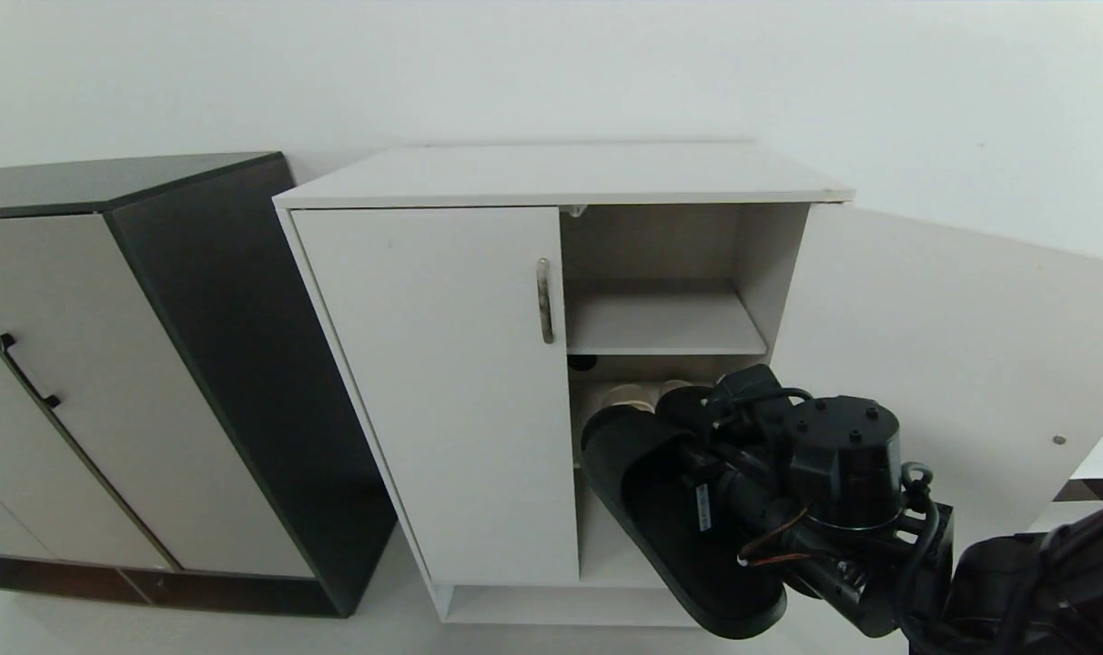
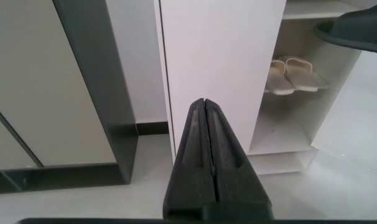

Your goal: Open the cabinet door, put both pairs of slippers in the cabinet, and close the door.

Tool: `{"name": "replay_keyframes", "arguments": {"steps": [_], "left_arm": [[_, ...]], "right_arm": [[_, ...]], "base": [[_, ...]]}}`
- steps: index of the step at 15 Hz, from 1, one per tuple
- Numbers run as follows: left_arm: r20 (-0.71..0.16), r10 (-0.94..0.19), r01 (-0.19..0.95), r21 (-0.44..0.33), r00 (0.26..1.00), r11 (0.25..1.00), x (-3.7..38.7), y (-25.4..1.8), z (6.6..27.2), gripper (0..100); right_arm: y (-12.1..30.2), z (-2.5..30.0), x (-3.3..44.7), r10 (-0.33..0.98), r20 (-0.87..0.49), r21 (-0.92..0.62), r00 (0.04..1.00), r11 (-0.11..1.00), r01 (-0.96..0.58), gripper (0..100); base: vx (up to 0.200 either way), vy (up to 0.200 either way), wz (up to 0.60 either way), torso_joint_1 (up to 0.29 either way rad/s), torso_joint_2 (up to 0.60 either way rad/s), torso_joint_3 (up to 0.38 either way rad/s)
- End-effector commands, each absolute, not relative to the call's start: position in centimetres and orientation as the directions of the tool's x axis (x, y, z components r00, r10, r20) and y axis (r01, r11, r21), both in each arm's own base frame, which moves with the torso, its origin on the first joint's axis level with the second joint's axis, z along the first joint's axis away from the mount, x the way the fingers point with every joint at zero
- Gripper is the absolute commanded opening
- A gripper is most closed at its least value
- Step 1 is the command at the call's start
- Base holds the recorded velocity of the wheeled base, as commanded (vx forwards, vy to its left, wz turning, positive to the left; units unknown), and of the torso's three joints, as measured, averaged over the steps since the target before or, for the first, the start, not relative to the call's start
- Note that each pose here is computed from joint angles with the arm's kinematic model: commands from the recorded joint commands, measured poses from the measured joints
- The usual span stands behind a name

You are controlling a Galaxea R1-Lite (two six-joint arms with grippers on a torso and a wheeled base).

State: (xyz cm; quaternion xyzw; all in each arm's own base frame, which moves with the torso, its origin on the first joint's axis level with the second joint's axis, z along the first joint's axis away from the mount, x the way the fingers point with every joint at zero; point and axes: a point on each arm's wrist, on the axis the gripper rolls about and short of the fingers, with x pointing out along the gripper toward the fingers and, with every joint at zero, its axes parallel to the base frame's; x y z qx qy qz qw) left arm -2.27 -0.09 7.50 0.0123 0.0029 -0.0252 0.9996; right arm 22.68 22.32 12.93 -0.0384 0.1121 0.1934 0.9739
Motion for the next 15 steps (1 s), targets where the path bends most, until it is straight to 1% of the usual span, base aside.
{"name": "replay_keyframes", "arguments": {"steps": [1, 4, 6, 13, 14, 15], "left_arm": [[-0.006, -0.051, 0.051, 0.024, 0.999, 0.998, -2.27, -0.09, 7.5, 0], [-0.006, -0.051, 0.051, 0.024, 0.999, 0.998, -2.27, -0.09, 7.5, 0], [-0.006, -0.051, 0.051, 0.024, 0.999, 0.998, -2.27, -0.09, 7.5, 0], [-0.006, -0.051, 0.051, 0.024, 0.999, 0.998, -2.27, -0.09, 7.5, 0], [-0.006, -0.051, 0.051, 0.024, 0.999, 0.998, -2.27, -0.09, 7.5, 0], [-0.006, -0.051, 0.051, 0.024, 0.999, 0.998, -2.27, -0.09, 7.5, 0]], "right_arm": [[22.35, 12.84, 22.7, 0.368, -0.236, -0.033, 0.9, 0.922, -0.385, 0], [22.35, 12.7, 22.78, 0.364, -0.24, -0.035, 0.9, 0.923, -0.383, 0], [22.36, 12.65, 22.79, 0.364, -0.241, -0.035, 0.9, 0.923, -0.383, 0], [22.55, 12.08, 22.85, 0.358, -0.256, -0.05, 0.898, 0.923, -0.382, 0], [22.55, 11.99, 22.85, 0.357, -0.259, -0.051, 0.897, 0.923, -0.382, 0], [22.55, 11.99, 22.85, 0.358, -0.259, -0.05, 0.897, 0.922, -0.383, 0]], "base": [[0.0, 0.0, 0.0, -0.076, 0.44, 0.369], [0.0, 0.0, 0.0, -0.038, 0.44, 0.396], [0.0, 0.0, 0.0, -0.017, 0.29, 0.271], [0.0, 0.0, 0.0, 0.001, 0.03, 0.021], [0.0, 0.0, -0.6, 0.002, 0.0, 0.002], [0.0, 0.0, 0.0, 0.0, 0.0, 0.0]]}}
